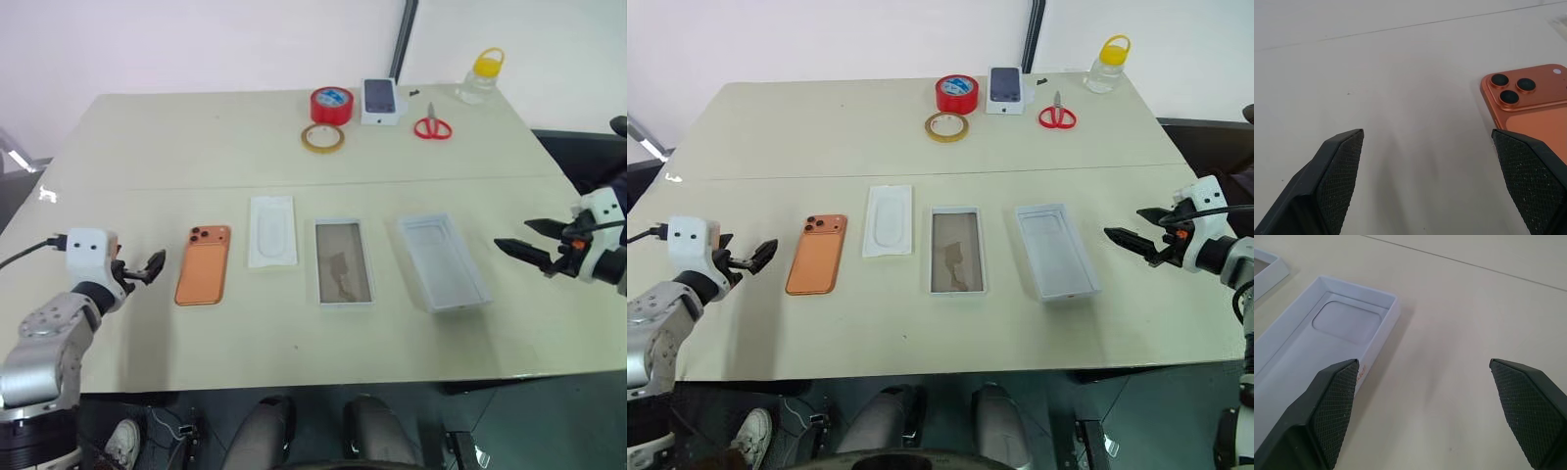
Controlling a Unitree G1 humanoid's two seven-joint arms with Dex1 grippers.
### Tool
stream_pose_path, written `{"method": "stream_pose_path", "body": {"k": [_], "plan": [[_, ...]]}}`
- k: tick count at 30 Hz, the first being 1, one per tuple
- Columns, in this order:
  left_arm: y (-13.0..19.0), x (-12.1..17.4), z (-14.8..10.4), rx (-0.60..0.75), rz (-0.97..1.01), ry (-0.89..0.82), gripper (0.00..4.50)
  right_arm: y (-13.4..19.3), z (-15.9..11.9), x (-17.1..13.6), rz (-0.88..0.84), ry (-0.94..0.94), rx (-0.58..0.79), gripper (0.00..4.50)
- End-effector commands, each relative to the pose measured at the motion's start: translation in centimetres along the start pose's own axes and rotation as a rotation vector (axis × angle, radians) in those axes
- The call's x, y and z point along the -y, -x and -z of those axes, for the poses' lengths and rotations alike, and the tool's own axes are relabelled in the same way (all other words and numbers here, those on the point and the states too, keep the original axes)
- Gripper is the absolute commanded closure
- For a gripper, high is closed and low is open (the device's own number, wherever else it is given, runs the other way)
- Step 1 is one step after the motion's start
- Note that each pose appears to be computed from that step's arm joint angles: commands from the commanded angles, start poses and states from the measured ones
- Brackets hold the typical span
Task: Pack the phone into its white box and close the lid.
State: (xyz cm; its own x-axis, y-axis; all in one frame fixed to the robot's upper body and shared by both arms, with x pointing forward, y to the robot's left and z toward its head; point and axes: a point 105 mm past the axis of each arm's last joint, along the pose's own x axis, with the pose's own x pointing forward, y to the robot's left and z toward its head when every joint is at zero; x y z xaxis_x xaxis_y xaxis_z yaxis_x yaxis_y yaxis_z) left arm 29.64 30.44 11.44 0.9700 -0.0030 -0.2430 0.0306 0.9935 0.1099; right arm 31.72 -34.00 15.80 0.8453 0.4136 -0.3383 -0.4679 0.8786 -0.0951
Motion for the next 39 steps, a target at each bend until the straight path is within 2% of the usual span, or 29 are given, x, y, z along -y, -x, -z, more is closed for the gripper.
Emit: {"method": "stream_pose_path", "body": {"k": [1,10,17,21,24,31,39], "plan": [[0.6,-0.3,-1.2,0.050,-0.030,-0.008,0.10,0.3,-1.4,0.4,0.008,0.043,0.026,0.04],[0.4,0.4,-1.6,0.071,-0.025,0.026,0.10,-0.4,-2.4,-0.2,-0.025,0.072,0.039,0.04],[-0.9,4.2,-3.5,0.114,0.085,0.104,0.10,-1.8,-3.7,-3.2,-0.116,0.131,0.074,0.04],[-2.2,10.2,-4.5,0.089,0.286,0.124,0.10,-2.7,-4.7,-7.1,-0.227,0.190,0.102,0.04],[-2.6,12.7,-4.7,0.054,0.374,0.143,0.05,-3.0,-4.9,-10.5,-0.313,0.238,0.106,0.01],[-3.8,14.3,-4.6,-0.044,0.406,0.206,0.05,-3.7,-5.3,-17.7,-0.478,0.296,0.144,0.01],[-3.8,15.5,-3.1,-0.191,0.426,0.288,0.05,-4.4,-5.2,-20.4,-0.535,0.301,0.162,0.01]]}}
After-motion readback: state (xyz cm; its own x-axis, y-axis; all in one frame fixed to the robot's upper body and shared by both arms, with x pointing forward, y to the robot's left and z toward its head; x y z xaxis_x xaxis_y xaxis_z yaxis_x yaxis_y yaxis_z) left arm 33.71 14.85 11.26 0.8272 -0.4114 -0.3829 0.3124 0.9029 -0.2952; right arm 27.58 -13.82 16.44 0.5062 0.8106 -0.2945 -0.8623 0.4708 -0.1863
